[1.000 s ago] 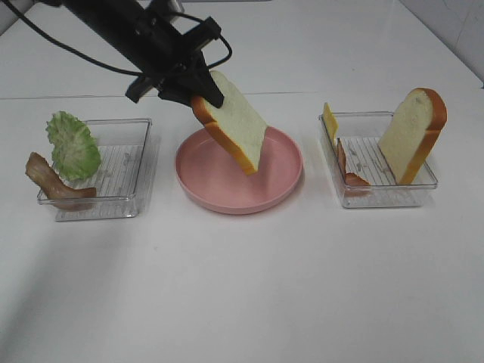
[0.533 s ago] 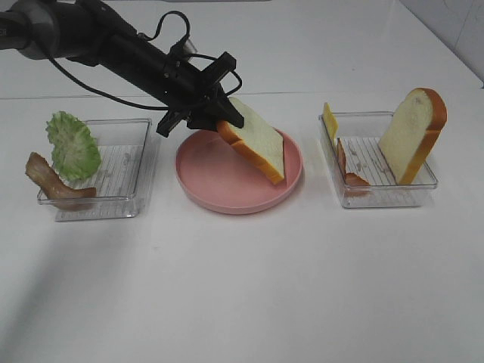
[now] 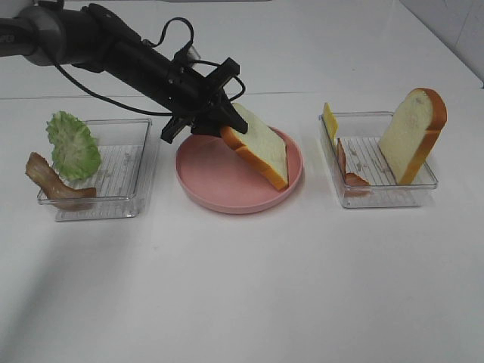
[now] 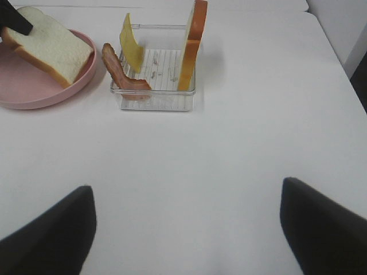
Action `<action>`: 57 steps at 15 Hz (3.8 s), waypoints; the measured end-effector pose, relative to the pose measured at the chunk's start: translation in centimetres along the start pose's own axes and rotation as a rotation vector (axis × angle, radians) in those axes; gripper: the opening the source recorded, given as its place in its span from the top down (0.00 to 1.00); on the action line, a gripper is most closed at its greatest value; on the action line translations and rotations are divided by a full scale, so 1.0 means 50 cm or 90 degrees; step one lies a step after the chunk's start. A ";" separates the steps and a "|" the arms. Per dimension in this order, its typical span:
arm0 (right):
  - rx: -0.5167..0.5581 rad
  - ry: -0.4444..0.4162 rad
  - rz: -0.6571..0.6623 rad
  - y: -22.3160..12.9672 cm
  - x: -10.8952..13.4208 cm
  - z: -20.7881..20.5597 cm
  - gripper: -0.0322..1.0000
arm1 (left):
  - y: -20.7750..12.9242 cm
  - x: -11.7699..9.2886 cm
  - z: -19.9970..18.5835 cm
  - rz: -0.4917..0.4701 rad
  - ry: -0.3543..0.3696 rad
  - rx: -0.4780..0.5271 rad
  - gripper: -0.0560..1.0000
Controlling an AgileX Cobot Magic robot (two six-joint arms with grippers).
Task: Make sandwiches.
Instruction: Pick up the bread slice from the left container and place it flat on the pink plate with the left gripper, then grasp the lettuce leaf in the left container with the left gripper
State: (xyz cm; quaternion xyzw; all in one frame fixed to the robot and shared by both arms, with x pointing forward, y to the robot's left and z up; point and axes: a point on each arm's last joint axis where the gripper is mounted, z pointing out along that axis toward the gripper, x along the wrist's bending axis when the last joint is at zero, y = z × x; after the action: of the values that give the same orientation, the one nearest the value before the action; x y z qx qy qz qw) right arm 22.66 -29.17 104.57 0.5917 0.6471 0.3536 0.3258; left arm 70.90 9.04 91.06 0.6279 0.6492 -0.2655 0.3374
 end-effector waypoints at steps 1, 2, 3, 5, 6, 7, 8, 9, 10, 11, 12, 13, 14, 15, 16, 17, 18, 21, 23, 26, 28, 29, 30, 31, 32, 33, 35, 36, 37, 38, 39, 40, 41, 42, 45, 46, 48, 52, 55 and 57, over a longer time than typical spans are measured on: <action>0.000 0.000 0.000 0.000 0.000 0.000 0.17 | -0.001 0.004 0.006 -0.002 0.001 0.004 0.76; 0.000 0.000 0.000 0.000 0.000 0.000 0.17 | -0.002 0.004 0.008 -0.002 0.001 0.004 0.76; 0.000 0.000 0.000 0.000 0.000 0.000 0.17 | -0.003 0.003 0.010 -0.002 0.001 0.005 0.76; 0.000 0.000 0.000 0.000 0.000 0.000 0.17 | -0.003 0.003 0.011 -0.002 0.002 0.005 0.76; 0.000 0.000 0.000 0.000 0.000 0.000 0.17 | -0.003 0.003 0.011 -0.005 0.002 0.005 0.76; 0.000 0.000 0.000 0.000 0.000 0.000 0.17 | -0.003 0.003 0.011 -0.008 0.002 0.005 0.76; 0.000 0.000 0.000 0.000 0.000 0.000 0.17 | -0.004 0.004 0.011 -0.008 0.004 0.005 0.72; 0.000 0.000 0.000 0.000 0.000 0.000 0.17 | -0.005 0.005 0.012 -0.002 0.012 0.006 0.47; 0.000 0.000 0.000 0.000 0.000 0.000 0.17 | -0.005 0.006 0.013 -0.001 0.013 0.008 0.31; 0.000 0.000 0.000 0.000 0.000 0.000 0.17 | -0.006 0.005 0.013 0.005 0.012 0.011 0.22; 0.000 0.000 0.000 0.000 0.000 0.000 0.17 | -0.008 0.005 0.012 0.015 0.010 0.020 0.17; 0.000 0.000 0.000 0.000 0.000 0.000 0.17 | -0.012 0.004 0.012 0.026 0.008 0.033 0.15; 0.000 0.000 0.000 0.000 0.000 0.000 0.17 | -0.016 0.005 0.012 0.040 0.009 0.047 0.14; 0.000 0.000 0.000 0.000 0.000 0.000 0.17 | -0.018 0.007 0.011 0.055 0.017 0.054 0.14; 0.000 0.000 0.000 0.000 0.000 0.000 0.17 | -0.019 0.010 0.009 0.071 0.033 0.059 0.14; 0.000 0.000 0.000 0.000 0.000 0.000 0.17 | -0.020 0.012 0.004 0.090 0.056 0.063 0.14; 0.000 0.000 0.000 0.000 0.000 0.000 0.17 | -0.020 0.012 0.000 0.103 0.071 0.064 0.14; 0.000 0.000 0.000 0.000 0.000 0.000 0.17 | -0.018 -0.017 -0.031 0.134 0.084 0.049 0.14; 0.000 0.000 0.000 0.000 0.000 0.000 0.17 | -0.018 -0.056 -0.070 0.163 0.090 0.026 0.14; 0.000 0.000 0.000 0.000 0.000 0.000 0.17 | -0.020 -0.084 -0.115 0.181 0.143 0.002 0.14; 0.000 0.000 0.000 0.000 0.000 0.000 0.17 | -0.023 -0.095 -0.147 0.186 0.200 -0.010 0.14; 0.000 0.000 0.000 0.000 0.000 0.000 0.17 | -0.029 -0.110 -0.181 0.187 0.250 -0.022 0.14; 0.000 0.000 0.000 0.000 0.000 0.000 0.17 | -0.033 -0.118 -0.203 0.184 0.281 -0.030 0.14; 0.000 0.000 0.000 0.000 0.000 0.000 0.17 | -0.035 -0.121 -0.214 0.187 0.300 -0.033 0.14; 0.000 0.000 0.000 0.000 0.000 0.000 0.17 | -0.040 -0.126 -0.236 0.184 0.339 -0.039 0.14; 0.000 0.000 0.000 0.000 0.000 0.000 0.17 | -0.044 -0.126 -0.258 0.188 0.389 -0.042 0.14; 0.000 0.000 0.000 0.000 0.000 0.000 0.17 | -0.041 -0.118 -0.286 0.191 0.479 -0.062 0.16; 0.000 0.000 0.000 0.000 0.000 0.000 0.17 | -0.037 -0.110 -0.295 0.197 0.521 -0.072 0.16; 0.000 0.000 0.000 0.000 0.000 0.000 0.17 | -0.035 -0.108 -0.299 0.199 0.537 -0.076 0.17; 0.000 0.000 0.000 0.000 0.000 0.000 0.17 | -0.033 -0.104 -0.304 0.196 0.552 -0.082 0.17; 0.000 0.000 0.000 0.000 0.000 0.000 0.17 | -0.030 -0.097 -0.311 0.188 0.557 -0.086 0.17; 0.000 0.000 0.000 0.000 0.000 0.000 0.17 | -0.025 -0.089 -0.320 0.174 0.552 -0.090 0.17; 0.000 0.000 0.000 0.000 0.000 0.000 0.17 | -0.010 -0.054 -0.358 0.118 0.523 -0.104 0.17; 0.000 0.000 0.000 0.000 0.000 0.000 0.17 | -0.004 -0.041 -0.374 0.095 0.509 -0.111 0.17; 0.000 0.000 0.000 0.000 0.000 0.000 0.17 | 0.009 -0.002 -0.414 0.052 0.504 -0.127 0.17; 0.000 0.000 0.000 0.000 0.000 0.000 0.17 | 0.013 0.014 -0.418 0.041 0.506 -0.126 0.17; 0.000 0.000 0.000 0.000 0.000 0.000 0.17 | 0.021 0.045 -0.407 0.024 0.512 -0.110 0.18; 0.000 0.000 0.000 0.000 0.000 0.000 0.17 | 0.033 0.116 -0.345 0.002 0.522 -0.048 0.23; 0.000 0.000 0.000 0.000 0.000 0.000 0.17 | 0.036 0.146 -0.319 -0.009 0.526 -0.023 0.24; 0.000 0.000 0.000 0.000 0.000 0.000 0.17 | 0.036 0.156 -0.311 -0.013 0.528 -0.015 0.30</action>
State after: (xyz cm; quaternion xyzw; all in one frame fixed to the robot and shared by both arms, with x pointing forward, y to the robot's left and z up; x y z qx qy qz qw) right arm 22.66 -29.17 104.57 0.5917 0.6471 0.3536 0.3258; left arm 71.21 26.07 94.98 0.6713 0.7392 0.0141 0.0519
